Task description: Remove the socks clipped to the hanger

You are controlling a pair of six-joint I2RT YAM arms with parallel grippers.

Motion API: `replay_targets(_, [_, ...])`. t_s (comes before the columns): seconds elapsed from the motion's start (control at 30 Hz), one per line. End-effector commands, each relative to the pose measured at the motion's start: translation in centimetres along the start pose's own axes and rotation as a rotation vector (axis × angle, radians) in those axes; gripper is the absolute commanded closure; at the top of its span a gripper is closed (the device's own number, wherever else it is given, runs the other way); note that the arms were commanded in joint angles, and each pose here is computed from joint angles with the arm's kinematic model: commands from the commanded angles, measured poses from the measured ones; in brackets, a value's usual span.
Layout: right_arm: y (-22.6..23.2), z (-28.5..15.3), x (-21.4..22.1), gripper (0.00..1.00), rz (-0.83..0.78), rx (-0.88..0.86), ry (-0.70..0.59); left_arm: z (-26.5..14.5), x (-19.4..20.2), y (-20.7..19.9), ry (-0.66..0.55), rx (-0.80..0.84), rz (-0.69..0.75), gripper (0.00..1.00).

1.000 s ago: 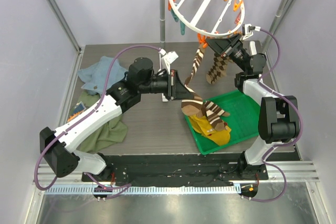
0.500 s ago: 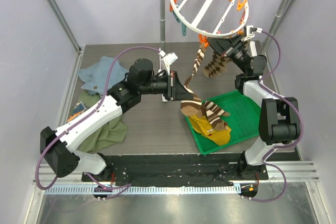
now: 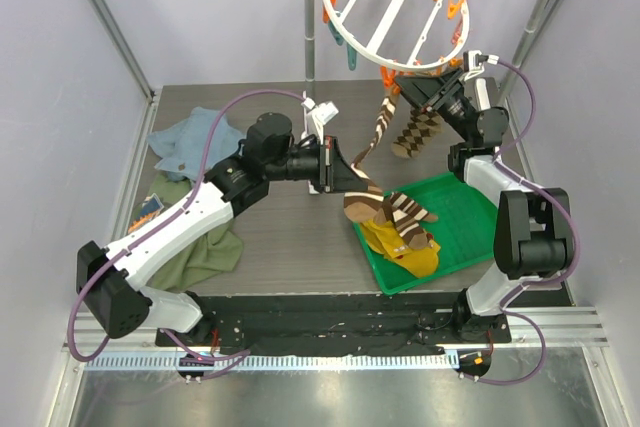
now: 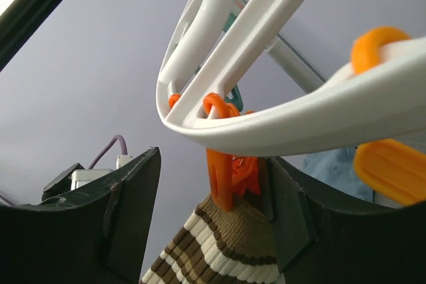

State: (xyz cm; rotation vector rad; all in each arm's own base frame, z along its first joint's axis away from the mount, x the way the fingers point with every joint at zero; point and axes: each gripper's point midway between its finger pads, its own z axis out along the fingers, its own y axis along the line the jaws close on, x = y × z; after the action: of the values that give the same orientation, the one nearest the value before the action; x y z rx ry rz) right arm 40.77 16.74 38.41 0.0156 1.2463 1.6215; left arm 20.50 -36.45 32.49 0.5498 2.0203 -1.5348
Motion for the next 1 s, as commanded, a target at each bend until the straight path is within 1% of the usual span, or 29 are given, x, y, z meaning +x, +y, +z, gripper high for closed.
replay_targets(0.0, [10.4,-0.5,-0.2,0.31,-0.374,-0.357,0.003,-1.4,-1.9,-2.9,-0.041,0.055,0.036,1.0])
replay_targets(0.07, [10.7,-0.4,-0.1,0.31,-0.403,-0.368,0.022,-1.5,-2.0,-3.1,-0.042,0.06,0.039,1.0])
replay_targets(0.17, [10.8,-0.5,-0.3,0.34,-0.429,-0.371,0.037,-1.7,-2.1,-3.0,-0.042,0.052,0.036,1.0])
replay_targets(0.37, [10.5,-0.5,-0.5,0.36,-0.438,-0.369,0.061,-1.8,-2.2,-2.8,-0.039,0.049,0.031,1.0])
replay_targets(0.5, [10.4,-0.7,-0.7,0.29,-0.447,-0.363,0.063,-1.9,-2.5,-2.9,-0.041,0.051,0.032,1.0])
replay_targets(0.63, [10.6,-0.7,-0.5,0.24,-0.452,-0.369,0.085,-2.0,-2.6,-3.0,-0.038,0.055,0.029,1.0])
replay_targets(0.73, [10.4,-0.6,-0.4,0.23,-0.444,-0.371,0.104,-2.0,-2.8,-3.3,-0.038,0.063,0.027,1.0])
replay_targets(0.87, [10.1,-0.6,-0.4,0.23,-0.443,-0.367,0.111,-1.9,-3.1,-3.4,-0.037,0.066,0.024,1.0])
replay_targets(0.97, [9.5,-0.9,-1.3,0.2,-0.443,-0.344,0.098,-2.1,-3.4,-3.5,-0.041,0.066,0.024,1.0])
